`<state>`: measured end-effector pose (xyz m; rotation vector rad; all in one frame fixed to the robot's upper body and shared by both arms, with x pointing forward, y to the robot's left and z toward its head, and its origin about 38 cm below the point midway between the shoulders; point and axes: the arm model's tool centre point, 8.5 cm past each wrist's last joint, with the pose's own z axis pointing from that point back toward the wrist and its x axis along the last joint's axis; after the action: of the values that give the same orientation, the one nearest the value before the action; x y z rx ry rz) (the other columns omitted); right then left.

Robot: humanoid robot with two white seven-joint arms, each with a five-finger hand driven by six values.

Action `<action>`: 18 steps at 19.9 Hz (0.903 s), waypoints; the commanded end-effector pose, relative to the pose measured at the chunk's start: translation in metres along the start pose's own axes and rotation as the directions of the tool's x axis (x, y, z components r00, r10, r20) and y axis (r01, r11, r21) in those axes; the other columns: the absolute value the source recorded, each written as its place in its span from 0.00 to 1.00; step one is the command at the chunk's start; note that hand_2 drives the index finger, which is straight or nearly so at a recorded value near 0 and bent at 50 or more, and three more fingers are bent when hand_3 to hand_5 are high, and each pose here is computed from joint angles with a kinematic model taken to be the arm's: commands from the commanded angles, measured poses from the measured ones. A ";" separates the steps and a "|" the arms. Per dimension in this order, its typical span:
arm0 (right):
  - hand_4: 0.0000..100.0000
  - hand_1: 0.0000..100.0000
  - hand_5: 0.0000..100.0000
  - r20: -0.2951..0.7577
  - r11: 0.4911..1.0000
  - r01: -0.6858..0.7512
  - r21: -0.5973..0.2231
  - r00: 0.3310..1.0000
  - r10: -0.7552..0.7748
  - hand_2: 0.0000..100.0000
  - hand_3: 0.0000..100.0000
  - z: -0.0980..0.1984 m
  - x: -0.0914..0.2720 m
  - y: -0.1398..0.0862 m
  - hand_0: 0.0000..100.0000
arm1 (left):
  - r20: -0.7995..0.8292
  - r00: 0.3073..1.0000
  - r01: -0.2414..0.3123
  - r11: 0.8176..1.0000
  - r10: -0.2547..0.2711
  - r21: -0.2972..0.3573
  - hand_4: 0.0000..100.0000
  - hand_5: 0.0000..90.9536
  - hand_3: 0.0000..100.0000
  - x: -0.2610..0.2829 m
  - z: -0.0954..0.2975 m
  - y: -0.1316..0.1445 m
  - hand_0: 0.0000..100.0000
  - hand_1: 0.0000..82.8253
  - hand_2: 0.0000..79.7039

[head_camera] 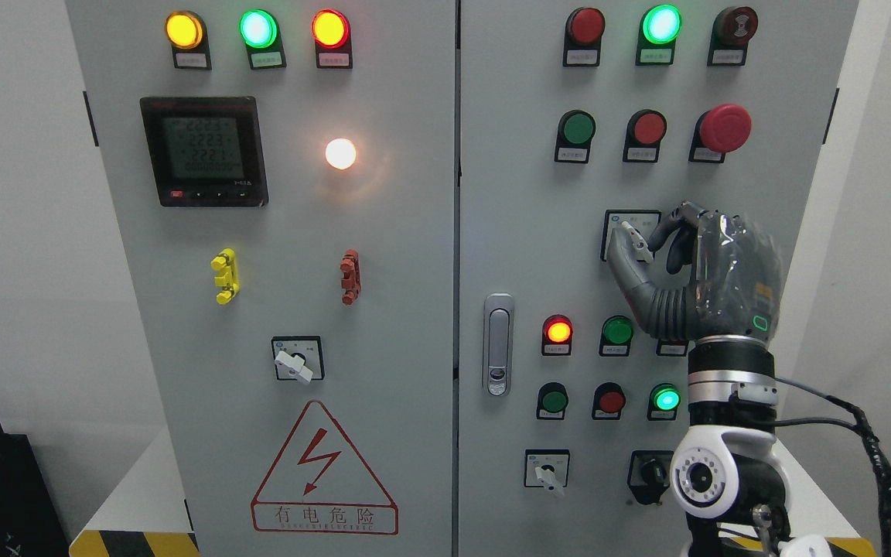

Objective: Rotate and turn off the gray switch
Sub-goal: 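Keep turning the gray knob to its off position with right hand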

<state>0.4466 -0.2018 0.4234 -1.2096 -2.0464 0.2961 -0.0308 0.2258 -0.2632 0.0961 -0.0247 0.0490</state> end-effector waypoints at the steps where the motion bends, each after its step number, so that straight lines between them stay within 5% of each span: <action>1: 0.88 0.44 0.99 -0.002 1.000 -0.001 0.005 1.000 0.001 0.72 0.98 0.000 0.000 0.001 0.46 | -0.014 1.000 0.003 1.000 -0.003 0.004 0.00 0.00 0.00 -0.005 0.001 0.001 0.12 0.47 0.00; 18: 0.89 0.43 0.99 -0.006 1.000 -0.001 0.013 1.000 0.001 0.70 0.98 0.000 -0.002 0.004 0.49 | -0.014 1.000 0.003 1.000 -0.003 0.004 0.00 0.00 0.00 -0.005 0.001 0.001 0.12 0.47 0.00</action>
<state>0.4483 -0.2015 0.4223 -1.2048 -2.0412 0.3023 -0.0308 0.2264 -0.2631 0.1021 -0.0246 0.0491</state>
